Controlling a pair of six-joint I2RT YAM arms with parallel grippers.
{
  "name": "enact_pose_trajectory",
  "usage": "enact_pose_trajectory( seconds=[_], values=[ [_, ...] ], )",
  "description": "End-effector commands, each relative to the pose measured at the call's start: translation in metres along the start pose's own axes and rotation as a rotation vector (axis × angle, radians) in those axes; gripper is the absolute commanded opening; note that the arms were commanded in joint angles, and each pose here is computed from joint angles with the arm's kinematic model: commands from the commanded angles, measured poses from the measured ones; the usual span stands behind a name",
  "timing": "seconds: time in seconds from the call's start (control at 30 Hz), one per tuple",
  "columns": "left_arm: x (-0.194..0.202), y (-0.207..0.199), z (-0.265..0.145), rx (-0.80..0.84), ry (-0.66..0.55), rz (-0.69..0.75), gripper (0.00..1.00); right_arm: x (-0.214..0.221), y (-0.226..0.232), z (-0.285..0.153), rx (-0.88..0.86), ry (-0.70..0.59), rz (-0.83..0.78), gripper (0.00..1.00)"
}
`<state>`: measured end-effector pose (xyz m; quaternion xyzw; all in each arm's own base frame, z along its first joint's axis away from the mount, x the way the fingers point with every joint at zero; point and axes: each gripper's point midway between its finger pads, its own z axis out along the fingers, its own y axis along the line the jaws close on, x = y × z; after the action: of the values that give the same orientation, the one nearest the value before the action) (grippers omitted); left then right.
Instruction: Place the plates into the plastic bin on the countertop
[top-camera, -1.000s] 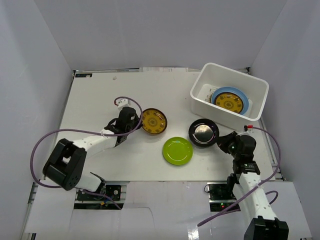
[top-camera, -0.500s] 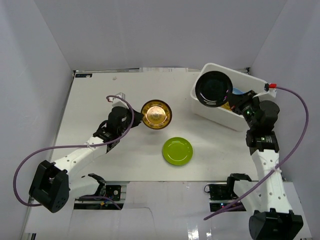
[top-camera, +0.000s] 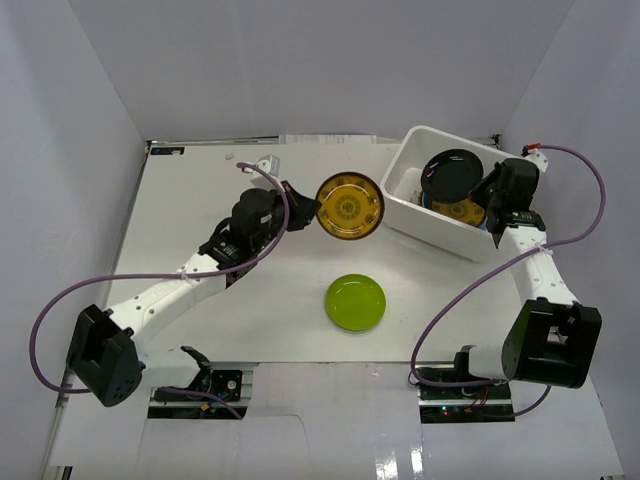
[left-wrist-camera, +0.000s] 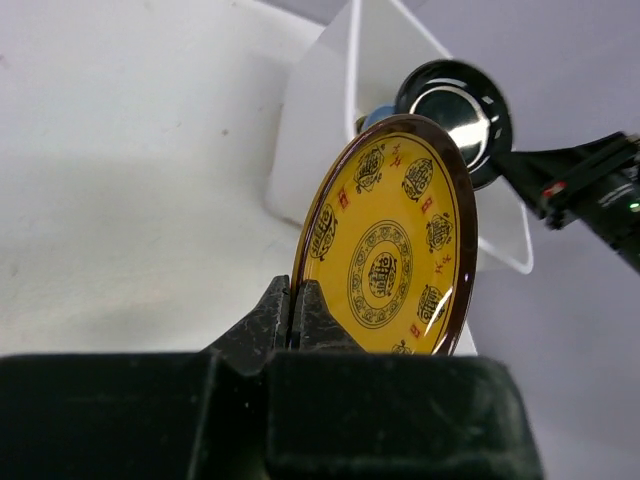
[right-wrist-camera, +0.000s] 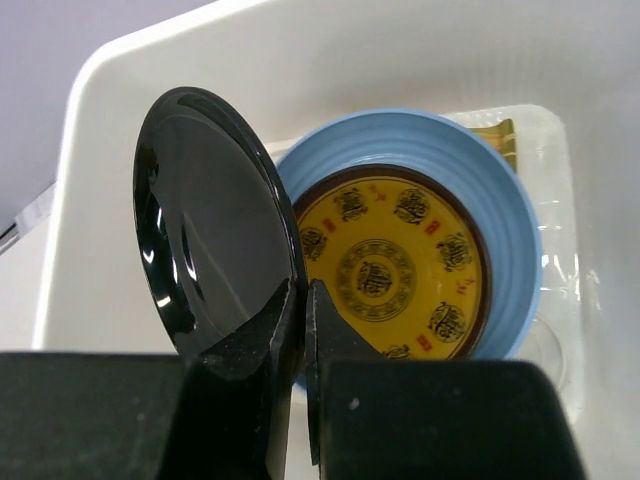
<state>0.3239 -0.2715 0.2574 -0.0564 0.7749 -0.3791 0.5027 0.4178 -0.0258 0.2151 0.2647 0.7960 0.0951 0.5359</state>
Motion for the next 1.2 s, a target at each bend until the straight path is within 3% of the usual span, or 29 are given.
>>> enact_pose_trajectory(
  seconds=[0.0, 0.13, 0.23, 0.27, 0.37, 0.4, 0.5, 0.73, 0.9, 1.03, 1.17],
  values=[
    [-0.034, -0.046, 0.01, 0.096, -0.074, 0.035, 0.0, -0.009, -0.013, 0.006, 0.047, -0.056, 0.004, 0.08],
    [-0.036, -0.064, 0.044, 0.093, -0.069, 0.08, 0.0, 0.007, -0.021, 0.013, 0.056, -0.021, 0.013, 0.08],
    [-0.05, -0.084, 0.061, 0.106, -0.089, 0.093, 0.0, 0.018, -0.023, 0.015, 0.053, 0.009, 0.018, 0.13],
    [-0.038, -0.078, 0.076, 0.079, -0.06, 0.104, 0.0, 0.02, -0.023, 0.014, 0.047, 0.014, 0.023, 0.15],
    [-0.037, -0.087, 0.099, 0.076, -0.049, 0.108, 0.0, 0.022, -0.02, 0.009, 0.026, 0.021, 0.026, 0.34],
    [-0.043, -0.097, 0.103, 0.091, -0.057, 0.103, 0.0, 0.02, -0.018, 0.007, 0.019, 0.018, 0.027, 0.44],
    [-0.024, -0.097, 0.122, 0.082, -0.016, 0.103, 0.0, 0.011, -0.011, -0.004, -0.005, -0.005, 0.03, 0.54],
    [0.001, -0.116, 0.158, 0.092, 0.03, 0.096, 0.0, -0.058, 0.015, -0.065, -0.07, -0.192, 0.059, 0.53],
    [0.014, -0.137, 0.189, 0.106, 0.053, 0.077, 0.0, -0.107, 0.037, -0.124, -0.148, -0.347, 0.064, 0.46],
    [0.05, -0.137, 0.223, 0.091, 0.099, 0.083, 0.0, -0.103, 0.066, -0.152, -0.308, -0.322, 0.057, 0.44],
    [0.05, -0.147, 0.242, 0.105, 0.07, 0.052, 0.0, -0.077, 0.081, -0.167, -0.438, -0.243, 0.031, 0.44]
  ],
)
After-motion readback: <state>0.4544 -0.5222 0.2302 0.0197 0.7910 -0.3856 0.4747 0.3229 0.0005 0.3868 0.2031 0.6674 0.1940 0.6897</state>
